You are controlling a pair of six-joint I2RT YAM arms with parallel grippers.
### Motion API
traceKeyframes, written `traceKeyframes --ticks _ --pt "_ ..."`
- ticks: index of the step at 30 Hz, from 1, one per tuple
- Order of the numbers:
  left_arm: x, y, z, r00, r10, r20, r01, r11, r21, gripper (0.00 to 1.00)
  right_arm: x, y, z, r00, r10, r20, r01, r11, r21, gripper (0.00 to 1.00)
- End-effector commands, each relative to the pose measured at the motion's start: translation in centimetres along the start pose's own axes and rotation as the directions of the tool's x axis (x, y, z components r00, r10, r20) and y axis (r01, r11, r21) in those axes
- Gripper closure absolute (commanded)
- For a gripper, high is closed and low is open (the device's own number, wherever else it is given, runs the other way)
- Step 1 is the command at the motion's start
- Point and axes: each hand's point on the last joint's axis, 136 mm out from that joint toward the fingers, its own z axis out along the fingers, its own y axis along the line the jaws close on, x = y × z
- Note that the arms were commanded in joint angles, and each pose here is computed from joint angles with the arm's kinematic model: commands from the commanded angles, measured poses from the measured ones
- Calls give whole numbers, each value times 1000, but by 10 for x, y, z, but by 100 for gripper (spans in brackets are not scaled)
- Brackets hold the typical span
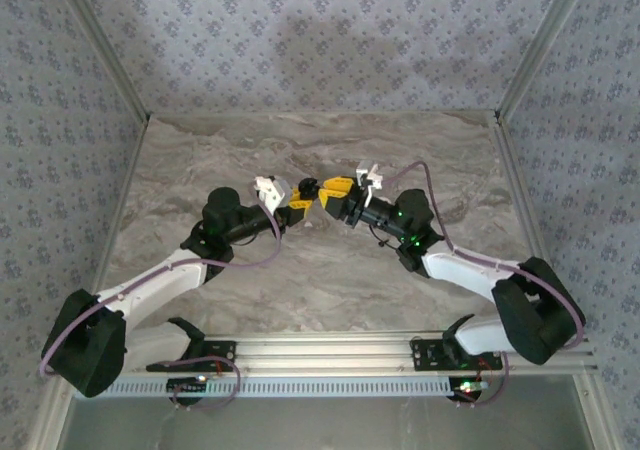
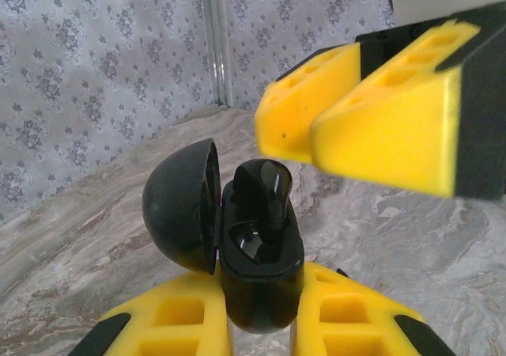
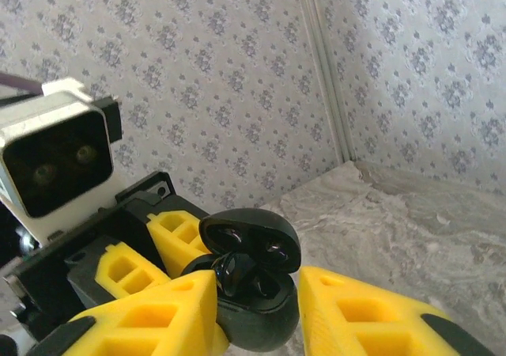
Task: Insert the wireless bluetooth earbuds into the charging case
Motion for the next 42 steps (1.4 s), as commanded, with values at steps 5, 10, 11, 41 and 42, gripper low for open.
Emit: traceKeyframes --ticks 5,10,11,41,42 --pt "-18 1 -1 996 86 21 -86 996 -4 85 -20 -4 -6 961 238 -137 -219 966 140 59" --pt "-17 1 0 995 95 12 -95 995 -5 85 -13 -4 -12 877 420 -231 -364 897 250 58" --pt "-17 2 0 995 95 11 -94 996 -6 85 -13 -1 -11 869 431 -244 -375 894 245 58" --pt "-17 0 0 997 82 3 -82 997 1 85 -7 4 16 805 510 -303 -476 860 182 78" --pt "-17 1 0 997 81 1 -81 997 1 85 -9 4 15 809 505 -300 -470 863 185 78"
